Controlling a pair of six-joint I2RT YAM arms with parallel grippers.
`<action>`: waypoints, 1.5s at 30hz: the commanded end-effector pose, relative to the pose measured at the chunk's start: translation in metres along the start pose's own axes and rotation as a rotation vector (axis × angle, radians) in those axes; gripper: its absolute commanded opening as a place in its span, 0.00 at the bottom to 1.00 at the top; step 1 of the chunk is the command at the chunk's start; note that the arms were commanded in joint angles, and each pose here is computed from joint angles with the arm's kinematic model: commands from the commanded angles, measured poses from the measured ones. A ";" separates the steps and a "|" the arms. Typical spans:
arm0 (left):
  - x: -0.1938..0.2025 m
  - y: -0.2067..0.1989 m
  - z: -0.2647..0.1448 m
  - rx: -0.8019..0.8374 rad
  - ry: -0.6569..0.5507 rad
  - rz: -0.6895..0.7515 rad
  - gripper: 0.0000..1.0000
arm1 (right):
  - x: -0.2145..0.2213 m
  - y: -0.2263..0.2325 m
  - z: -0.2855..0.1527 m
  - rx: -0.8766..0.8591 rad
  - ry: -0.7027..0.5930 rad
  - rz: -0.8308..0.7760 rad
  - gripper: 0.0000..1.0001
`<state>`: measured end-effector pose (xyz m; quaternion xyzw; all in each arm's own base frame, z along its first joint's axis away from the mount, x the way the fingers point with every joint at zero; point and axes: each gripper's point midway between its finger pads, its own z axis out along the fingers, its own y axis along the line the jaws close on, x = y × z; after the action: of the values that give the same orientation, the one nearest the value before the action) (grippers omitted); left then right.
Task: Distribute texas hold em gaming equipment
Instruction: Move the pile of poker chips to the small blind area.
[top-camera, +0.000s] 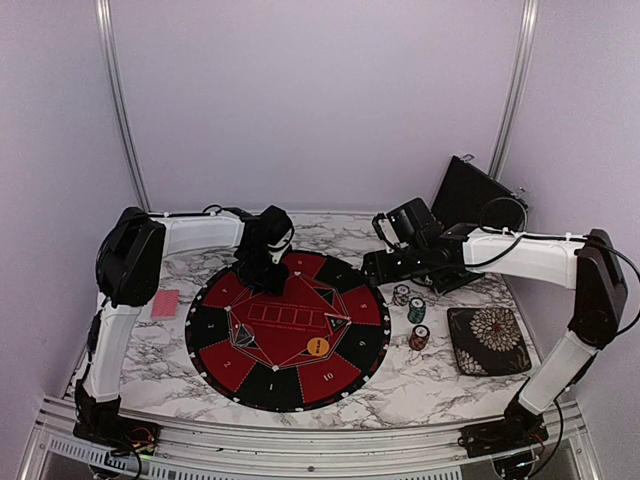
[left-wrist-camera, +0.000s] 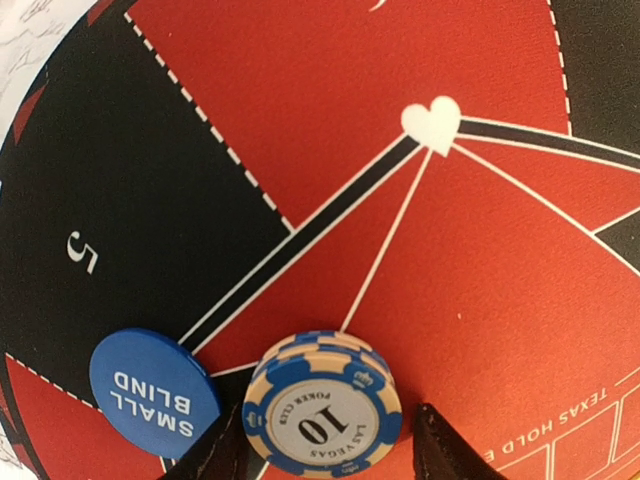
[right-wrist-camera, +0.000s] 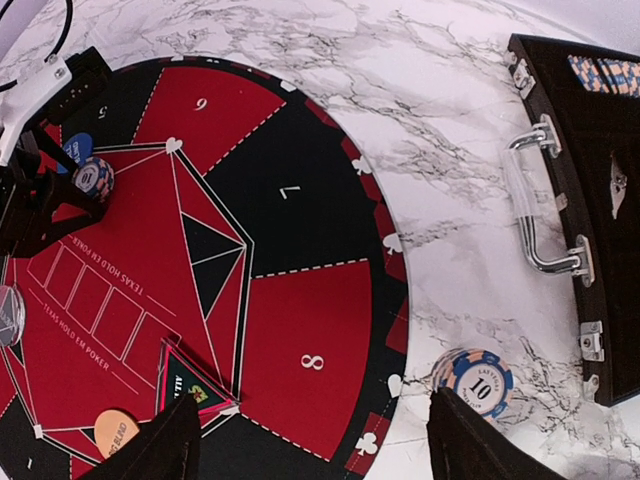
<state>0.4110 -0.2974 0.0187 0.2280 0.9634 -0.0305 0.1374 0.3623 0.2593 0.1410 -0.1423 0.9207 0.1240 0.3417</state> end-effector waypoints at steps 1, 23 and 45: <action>0.037 -0.001 0.007 -0.026 0.122 -0.021 0.55 | -0.006 0.001 -0.005 -0.017 -0.026 0.011 0.76; 0.059 -0.019 0.018 -0.057 0.162 -0.213 0.44 | 0.003 -0.001 -0.013 -0.038 -0.047 -0.026 0.76; 0.078 -0.033 0.032 -0.105 0.186 -0.424 0.30 | 0.010 -0.004 -0.018 -0.058 -0.059 -0.023 0.76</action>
<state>0.3971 -0.3000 0.0160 0.0198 0.9857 -0.0052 0.1670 0.3405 0.2481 0.1297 -0.1622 0.9149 0.1383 0.3429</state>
